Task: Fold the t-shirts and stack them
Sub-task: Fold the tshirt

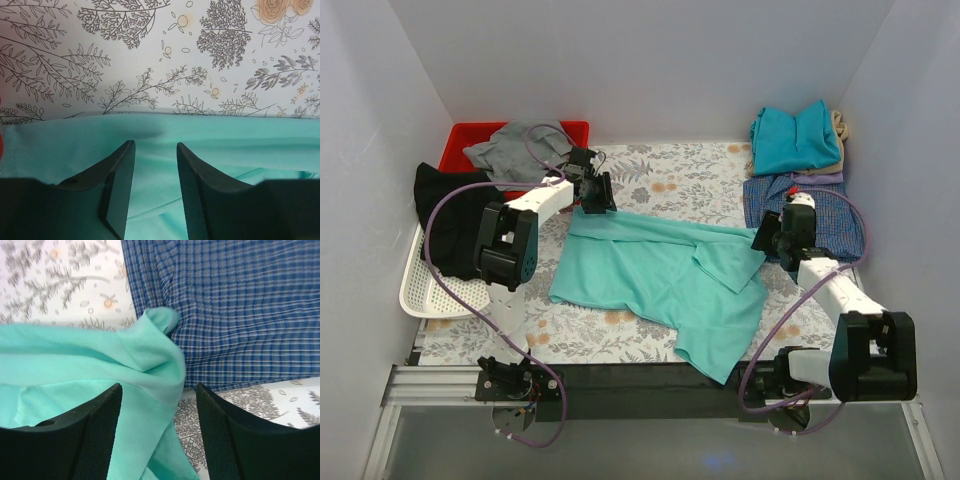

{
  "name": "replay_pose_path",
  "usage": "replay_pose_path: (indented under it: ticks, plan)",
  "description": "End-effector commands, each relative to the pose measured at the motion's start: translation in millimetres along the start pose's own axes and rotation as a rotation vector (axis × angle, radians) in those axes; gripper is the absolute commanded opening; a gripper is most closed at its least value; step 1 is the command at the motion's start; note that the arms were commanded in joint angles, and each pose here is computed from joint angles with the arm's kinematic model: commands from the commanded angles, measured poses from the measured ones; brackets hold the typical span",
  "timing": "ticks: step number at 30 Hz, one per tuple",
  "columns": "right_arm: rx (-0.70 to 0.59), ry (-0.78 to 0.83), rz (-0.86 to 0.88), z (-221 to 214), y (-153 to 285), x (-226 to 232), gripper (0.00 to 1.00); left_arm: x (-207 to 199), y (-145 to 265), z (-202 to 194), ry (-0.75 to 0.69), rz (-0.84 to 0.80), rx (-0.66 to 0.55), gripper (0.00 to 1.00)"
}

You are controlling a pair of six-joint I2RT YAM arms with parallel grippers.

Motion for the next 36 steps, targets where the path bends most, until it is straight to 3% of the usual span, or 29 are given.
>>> replay_pose_path:
  ticks: [1, 10, 13, 17, 24, 29, 31, 33, 34, 35, 36]
  plan:
    - [0.014, 0.036, 0.106, 10.5, -13.3, 11.7, 0.67, -11.9, 26.8, 12.2, -0.016, -0.052, -0.047, 0.38]
    - [-0.009, 0.11, 0.152, 24.2, -43.2, 18.3, 0.68, -4.0, 10.6, 8.0, -0.015, -0.024, -0.039, 0.37]
    - [0.026, 0.107, 0.3, 21.4, -46.5, 33.1, 0.66, 0.4, 2.8, 7.3, -0.025, 0.0, -0.03, 0.37]
    - [0.062, 0.103, 0.358, 18.1, -52.2, 39.0, 0.66, 10.3, -4.9, 1.1, -0.019, 0.061, -0.012, 0.39]
    - [0.185, 0.1, 0.342, 1.4, -68.1, 36.3, 0.67, 20.7, -12.5, -6.6, -0.005, 0.117, -0.01, 0.52]
    - [0.29, 0.099, 0.298, -12.0, -84.3, 32.6, 0.66, 29.4, -31.4, -18.4, 0.011, 0.14, 0.059, 0.53]
    - [0.301, 0.096, 0.288, -11.9, -89.0, 32.0, 0.62, 32.8, -37.4, -24.4, 0.02, 0.145, 0.085, 0.52]
    - [0.317, 0.087, 0.269, -16.3, -94.9, 31.1, 0.45, 36.4, -42.8, -30.4, 0.029, 0.152, 0.104, 0.48]
    - [0.312, 0.087, 0.258, -14.3, -97.7, 30.8, 0.39, 36.4, -44.3, -32.3, 0.034, 0.152, 0.111, 0.42]
    - [0.321, 0.081, 0.253, -15.5, -100.1, 30.2, 0.24, 36.6, -45.2, -33.2, 0.039, 0.151, 0.115, 0.27]
    - [0.314, 0.083, 0.252, -13.4, -100.6, 31.0, 0.14, 37.6, -47.2, -36.0, 0.042, 0.149, 0.126, 0.16]
Point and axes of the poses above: each gripper's point midway between its finger pads, its own y axis back along the fingers, its own x axis along the line the jaws close on, z = x × y, the point moved 8 cm from there along y, back along the fingers, and after that the axes turned 4 degrees about y, right-handed, at the moved point
